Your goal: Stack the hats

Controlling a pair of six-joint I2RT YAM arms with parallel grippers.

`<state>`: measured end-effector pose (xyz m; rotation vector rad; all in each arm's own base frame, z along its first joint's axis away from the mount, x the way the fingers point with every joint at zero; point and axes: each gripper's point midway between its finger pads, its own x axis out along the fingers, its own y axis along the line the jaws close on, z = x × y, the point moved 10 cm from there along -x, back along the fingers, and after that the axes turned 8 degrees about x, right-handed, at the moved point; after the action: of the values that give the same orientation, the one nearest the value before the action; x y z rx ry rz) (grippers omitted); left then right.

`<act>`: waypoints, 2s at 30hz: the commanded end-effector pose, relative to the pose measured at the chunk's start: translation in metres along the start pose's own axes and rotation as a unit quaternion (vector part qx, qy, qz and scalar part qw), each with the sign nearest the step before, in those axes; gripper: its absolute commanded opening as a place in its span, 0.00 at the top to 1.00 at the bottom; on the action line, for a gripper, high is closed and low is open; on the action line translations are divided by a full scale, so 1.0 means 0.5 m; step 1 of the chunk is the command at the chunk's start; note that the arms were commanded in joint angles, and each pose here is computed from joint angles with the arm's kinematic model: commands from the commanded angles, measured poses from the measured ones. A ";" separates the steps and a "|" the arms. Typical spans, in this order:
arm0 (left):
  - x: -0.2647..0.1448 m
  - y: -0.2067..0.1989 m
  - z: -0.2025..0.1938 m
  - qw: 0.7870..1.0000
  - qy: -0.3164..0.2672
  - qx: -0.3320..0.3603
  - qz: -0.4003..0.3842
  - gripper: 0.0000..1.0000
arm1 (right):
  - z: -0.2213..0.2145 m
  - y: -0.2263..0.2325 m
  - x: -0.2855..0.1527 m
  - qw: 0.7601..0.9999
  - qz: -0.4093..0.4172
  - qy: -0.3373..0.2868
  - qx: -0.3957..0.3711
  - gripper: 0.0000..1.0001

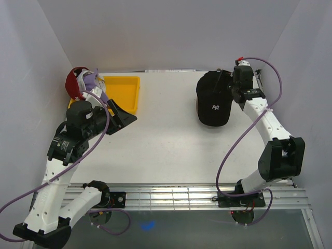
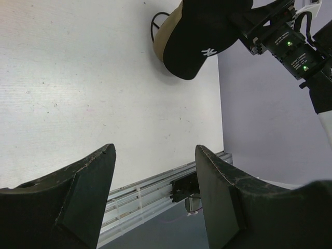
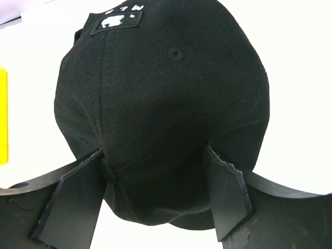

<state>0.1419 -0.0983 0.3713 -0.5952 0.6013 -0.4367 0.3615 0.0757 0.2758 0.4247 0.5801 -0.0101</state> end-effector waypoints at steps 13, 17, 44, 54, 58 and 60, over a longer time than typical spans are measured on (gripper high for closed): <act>0.003 0.006 0.004 1.000 -0.014 0.012 0.015 0.25 | 0.009 0.000 -0.032 0.999 0.043 -0.011 0.007 0.11; 0.008 0.006 0.009 1.000 -0.019 0.013 0.021 0.24 | 0.026 0.008 -0.049 0.999 0.039 -0.010 0.006 0.09; 0.053 0.049 0.056 0.981 -0.079 0.007 0.175 0.31 | 0.095 0.029 -0.198 0.995 0.083 -0.051 -0.007 0.05; 0.164 0.133 0.169 0.890 -0.140 0.021 0.433 0.27 | 0.069 0.098 -0.276 0.974 0.221 0.005 -0.043 0.11; 0.219 0.185 0.228 0.857 -0.148 0.012 0.493 0.26 | 0.058 0.129 -0.290 0.967 0.244 0.024 -0.061 0.12; 0.256 0.211 0.251 0.847 -0.142 0.014 0.512 0.26 | 0.053 0.144 -0.300 0.964 0.254 0.026 -0.070 0.12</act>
<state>0.3223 -0.0597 0.3268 -0.2693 0.6047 0.5262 0.2679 0.1061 0.3852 0.4588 0.5416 0.4535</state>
